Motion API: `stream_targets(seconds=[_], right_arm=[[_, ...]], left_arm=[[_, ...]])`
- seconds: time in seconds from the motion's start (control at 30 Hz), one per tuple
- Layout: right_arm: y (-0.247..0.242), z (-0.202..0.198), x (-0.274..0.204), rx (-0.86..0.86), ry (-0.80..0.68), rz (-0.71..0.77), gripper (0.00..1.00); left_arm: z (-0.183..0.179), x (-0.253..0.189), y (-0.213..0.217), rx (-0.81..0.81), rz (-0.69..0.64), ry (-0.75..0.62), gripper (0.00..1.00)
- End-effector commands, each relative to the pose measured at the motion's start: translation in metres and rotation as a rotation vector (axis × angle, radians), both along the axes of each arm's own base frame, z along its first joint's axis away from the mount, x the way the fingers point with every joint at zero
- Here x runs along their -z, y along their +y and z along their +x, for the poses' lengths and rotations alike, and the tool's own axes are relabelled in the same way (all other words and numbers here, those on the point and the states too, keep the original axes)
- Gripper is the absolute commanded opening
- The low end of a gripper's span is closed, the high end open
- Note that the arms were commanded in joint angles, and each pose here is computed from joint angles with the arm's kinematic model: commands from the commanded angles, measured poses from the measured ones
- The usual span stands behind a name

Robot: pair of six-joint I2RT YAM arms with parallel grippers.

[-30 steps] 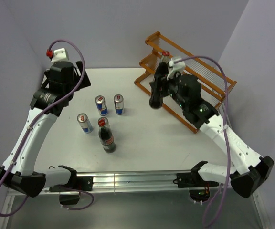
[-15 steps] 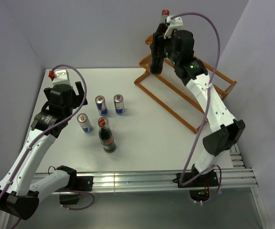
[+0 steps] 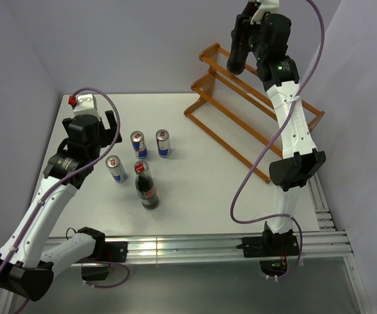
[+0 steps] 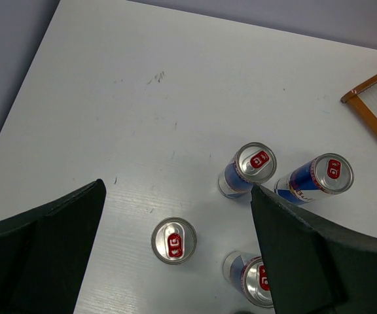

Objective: Place and organize the beverage onto the shelf

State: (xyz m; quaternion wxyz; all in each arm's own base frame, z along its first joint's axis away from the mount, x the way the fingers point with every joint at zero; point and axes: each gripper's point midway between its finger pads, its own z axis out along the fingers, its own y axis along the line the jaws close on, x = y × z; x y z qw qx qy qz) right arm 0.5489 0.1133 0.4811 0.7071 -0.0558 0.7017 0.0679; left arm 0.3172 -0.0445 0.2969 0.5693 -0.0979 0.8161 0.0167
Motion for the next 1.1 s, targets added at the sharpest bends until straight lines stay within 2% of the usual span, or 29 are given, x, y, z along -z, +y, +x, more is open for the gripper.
stream_targets(seconds=[0.0, 0.2, 0.63, 1.07], right_arm=[[-0.026, -0.044, -0.140, 0.003, -0.419, 0.071, 0.00], [-0.042, -0.030, -0.117, 0.008, -0.356, 0.044, 0.00], [-0.032, 0.007, -0.074, -0.040, -0.292, 0.030, 0.00], [0.011, 0.039, -0.043, -0.136, -0.291, 0.019, 0.00]], left_arm=[[0.003, -0.007, -0.003, 0.019, -0.006, -0.032, 1.00], [0.003, -0.007, -0.005, 0.030, -0.011, -0.029, 0.99], [0.002, -0.008, -0.007, 0.042, -0.016, -0.033, 0.99], [0.002, -0.006, -0.012, 0.069, -0.029, -0.028, 0.99]])
